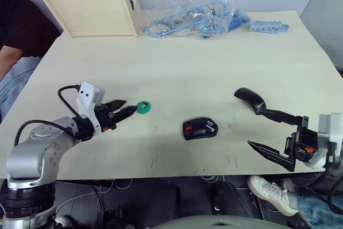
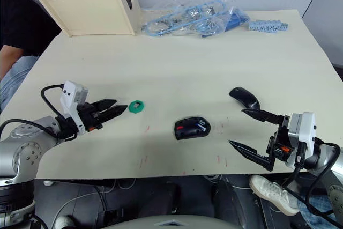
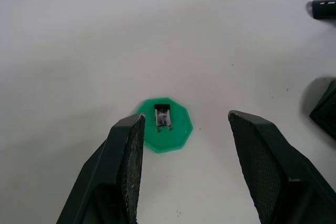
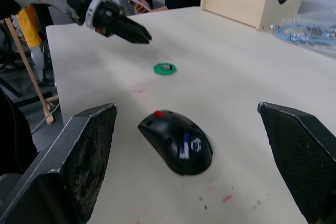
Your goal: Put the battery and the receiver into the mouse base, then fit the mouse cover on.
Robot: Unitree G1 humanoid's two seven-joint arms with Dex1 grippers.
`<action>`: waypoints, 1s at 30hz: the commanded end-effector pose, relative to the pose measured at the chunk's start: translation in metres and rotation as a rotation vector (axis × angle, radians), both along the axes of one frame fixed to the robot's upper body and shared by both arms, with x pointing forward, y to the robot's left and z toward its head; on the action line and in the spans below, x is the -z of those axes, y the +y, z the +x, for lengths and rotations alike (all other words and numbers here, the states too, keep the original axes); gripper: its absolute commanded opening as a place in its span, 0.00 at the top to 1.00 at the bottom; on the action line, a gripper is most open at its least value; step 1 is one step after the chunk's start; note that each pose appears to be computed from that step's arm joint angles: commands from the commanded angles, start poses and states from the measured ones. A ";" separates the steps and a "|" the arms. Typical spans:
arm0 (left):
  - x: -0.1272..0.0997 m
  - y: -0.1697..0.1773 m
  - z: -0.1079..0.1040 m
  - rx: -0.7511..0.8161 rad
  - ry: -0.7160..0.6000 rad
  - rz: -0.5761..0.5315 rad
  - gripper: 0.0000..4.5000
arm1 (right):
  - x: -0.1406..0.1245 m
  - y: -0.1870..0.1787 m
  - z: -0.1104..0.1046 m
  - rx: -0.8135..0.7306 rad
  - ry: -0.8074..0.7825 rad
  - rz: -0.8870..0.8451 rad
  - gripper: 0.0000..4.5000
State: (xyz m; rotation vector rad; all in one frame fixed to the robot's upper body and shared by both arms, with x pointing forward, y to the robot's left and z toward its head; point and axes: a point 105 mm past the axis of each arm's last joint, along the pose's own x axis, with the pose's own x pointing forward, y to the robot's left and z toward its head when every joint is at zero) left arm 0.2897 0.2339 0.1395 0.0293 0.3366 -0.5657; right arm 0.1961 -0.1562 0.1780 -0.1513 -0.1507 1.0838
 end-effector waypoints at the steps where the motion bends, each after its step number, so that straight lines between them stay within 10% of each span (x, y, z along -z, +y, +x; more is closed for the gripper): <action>1: -0.010 -0.003 0.003 0.007 -0.057 0.019 0.39 | -0.006 0.004 -0.004 -0.006 -0.057 -0.010 0.00; 18: 0.003 -0.001 0.017 -0.027 -0.084 0.061 0.39 | 0.028 -0.007 -0.018 0.061 -0.057 0.080 0.00; 23: 0.005 0.001 0.019 -0.028 -0.091 0.074 0.71 | 0.027 -0.007 -0.015 0.057 -0.059 0.084 0.00; 30: 0.014 0.001 0.022 -0.007 -0.083 0.081 0.71 | 0.025 -0.003 -0.012 0.037 -0.049 0.081 0.00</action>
